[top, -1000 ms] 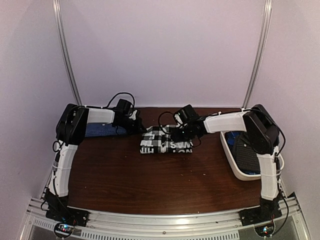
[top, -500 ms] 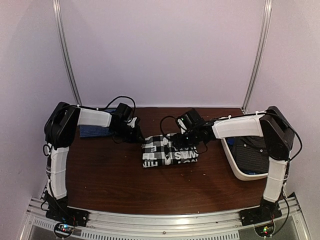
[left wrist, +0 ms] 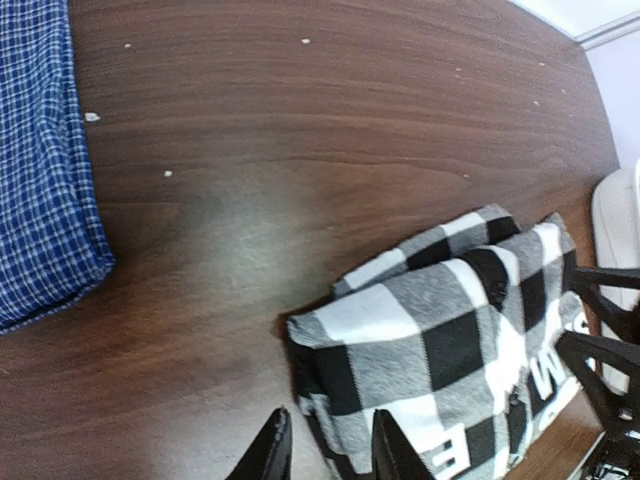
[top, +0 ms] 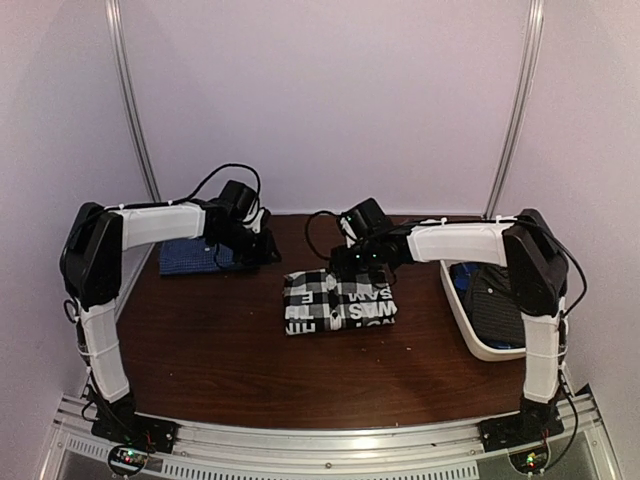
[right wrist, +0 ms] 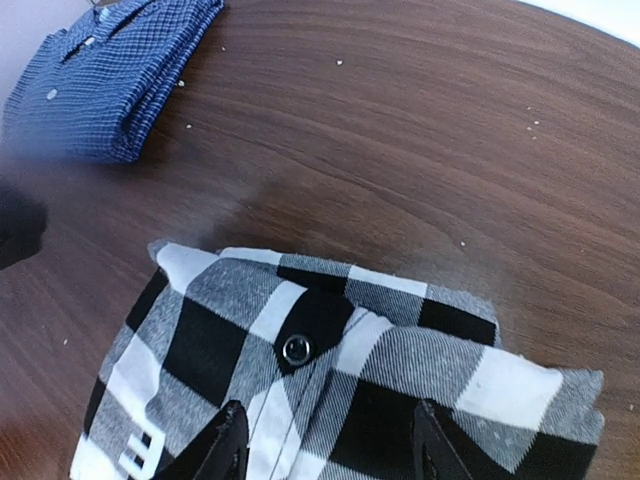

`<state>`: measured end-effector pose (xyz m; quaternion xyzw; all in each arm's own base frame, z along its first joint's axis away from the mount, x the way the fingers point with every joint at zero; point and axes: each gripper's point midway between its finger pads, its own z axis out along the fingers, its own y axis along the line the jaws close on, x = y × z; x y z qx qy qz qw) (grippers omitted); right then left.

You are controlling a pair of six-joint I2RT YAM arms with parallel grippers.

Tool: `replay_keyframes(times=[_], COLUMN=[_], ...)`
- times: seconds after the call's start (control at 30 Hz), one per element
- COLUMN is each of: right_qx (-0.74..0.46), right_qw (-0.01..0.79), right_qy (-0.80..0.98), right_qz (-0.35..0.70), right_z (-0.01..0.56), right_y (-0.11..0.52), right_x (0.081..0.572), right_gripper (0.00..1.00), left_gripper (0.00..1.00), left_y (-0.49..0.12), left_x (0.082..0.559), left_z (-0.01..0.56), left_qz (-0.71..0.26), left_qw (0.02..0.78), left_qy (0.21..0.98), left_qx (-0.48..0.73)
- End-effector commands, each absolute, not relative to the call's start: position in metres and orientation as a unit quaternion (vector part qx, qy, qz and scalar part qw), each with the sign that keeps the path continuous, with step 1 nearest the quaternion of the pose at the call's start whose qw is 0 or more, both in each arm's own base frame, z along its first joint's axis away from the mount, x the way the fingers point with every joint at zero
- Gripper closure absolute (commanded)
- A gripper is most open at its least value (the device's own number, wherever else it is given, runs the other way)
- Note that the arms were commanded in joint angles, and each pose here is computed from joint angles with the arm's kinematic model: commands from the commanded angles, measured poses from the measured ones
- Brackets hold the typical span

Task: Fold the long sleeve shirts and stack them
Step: Smooth out the square-folded shirt at the center of the board.

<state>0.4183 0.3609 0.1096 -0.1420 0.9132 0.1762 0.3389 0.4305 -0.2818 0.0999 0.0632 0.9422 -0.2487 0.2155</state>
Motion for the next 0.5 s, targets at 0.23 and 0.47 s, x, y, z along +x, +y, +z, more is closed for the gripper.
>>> replay_keyframes(times=[0.23, 0.47], right_qx=[-0.131, -0.129], right_qw=[0.271, 0.280], right_qy=[0.945, 0.939], right_qz=[0.129, 0.152], right_z=[0.030, 0.054], right_y=[0.363, 0.366], right_x=[0.457, 0.457], right_gripper=[0.42, 0.36], left_gripper=[0.77, 0.81], left_y=[-0.355, -0.352], left_x=[0.363, 0.331], left_z=[0.100, 0.048], left_qz=[-0.363, -0.352], left_qw=[0.167, 0.113], left_qy=[0.910, 0.924], left_qx=[0.108, 0.101])
